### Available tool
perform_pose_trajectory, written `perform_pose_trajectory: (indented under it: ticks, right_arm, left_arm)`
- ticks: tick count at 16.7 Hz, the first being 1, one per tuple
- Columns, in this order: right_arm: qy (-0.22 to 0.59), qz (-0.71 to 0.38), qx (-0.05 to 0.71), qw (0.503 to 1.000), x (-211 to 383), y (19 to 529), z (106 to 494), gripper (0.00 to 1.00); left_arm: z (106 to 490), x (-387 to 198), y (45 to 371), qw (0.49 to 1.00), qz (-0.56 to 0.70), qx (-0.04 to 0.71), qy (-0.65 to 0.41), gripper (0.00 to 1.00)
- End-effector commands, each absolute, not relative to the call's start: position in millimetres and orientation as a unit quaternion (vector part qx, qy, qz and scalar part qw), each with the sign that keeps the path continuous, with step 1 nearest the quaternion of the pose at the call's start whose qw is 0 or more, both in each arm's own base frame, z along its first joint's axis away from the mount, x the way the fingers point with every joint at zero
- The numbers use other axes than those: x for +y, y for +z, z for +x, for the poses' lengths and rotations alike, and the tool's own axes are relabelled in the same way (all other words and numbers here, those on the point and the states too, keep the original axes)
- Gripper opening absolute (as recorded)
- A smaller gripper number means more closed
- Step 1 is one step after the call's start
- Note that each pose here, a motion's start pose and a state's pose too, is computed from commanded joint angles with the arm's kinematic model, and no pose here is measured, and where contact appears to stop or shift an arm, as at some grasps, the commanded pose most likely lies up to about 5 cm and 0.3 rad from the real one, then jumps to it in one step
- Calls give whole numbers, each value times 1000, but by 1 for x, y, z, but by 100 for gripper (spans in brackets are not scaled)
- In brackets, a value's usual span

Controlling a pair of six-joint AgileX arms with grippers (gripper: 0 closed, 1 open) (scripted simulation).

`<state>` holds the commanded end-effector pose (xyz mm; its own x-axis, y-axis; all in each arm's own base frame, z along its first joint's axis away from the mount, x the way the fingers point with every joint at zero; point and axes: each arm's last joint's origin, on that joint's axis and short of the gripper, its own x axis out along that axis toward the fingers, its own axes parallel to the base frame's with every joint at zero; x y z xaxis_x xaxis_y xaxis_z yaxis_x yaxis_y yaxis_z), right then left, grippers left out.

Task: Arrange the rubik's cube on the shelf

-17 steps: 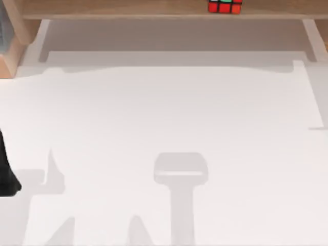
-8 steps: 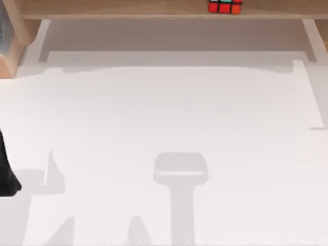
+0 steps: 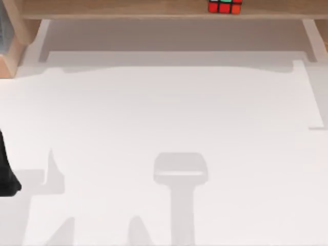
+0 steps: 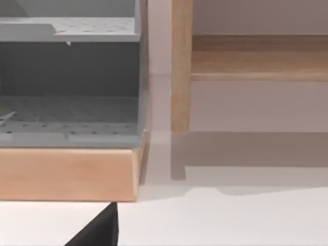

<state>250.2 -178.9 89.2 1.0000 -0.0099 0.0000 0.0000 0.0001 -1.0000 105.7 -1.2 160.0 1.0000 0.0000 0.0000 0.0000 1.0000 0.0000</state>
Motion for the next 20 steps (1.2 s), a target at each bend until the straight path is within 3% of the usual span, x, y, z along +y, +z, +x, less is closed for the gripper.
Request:
perform_pose_trajectory:
  ticks: [2,11,20]
  right_arm:
    - [-4,-707,4,707,-179,89,250,0]
    - [-3,-705,6,709,-179,88,251,0]
    - [-3,-705,6,709,-180,88,313,0]
  left_arm:
    - [106,-1,160,1000,0,0,0,100]
    - [106,-1,160,1000,0,0,0,100]
    - [106,-1,160,1000,0,0,0,100]
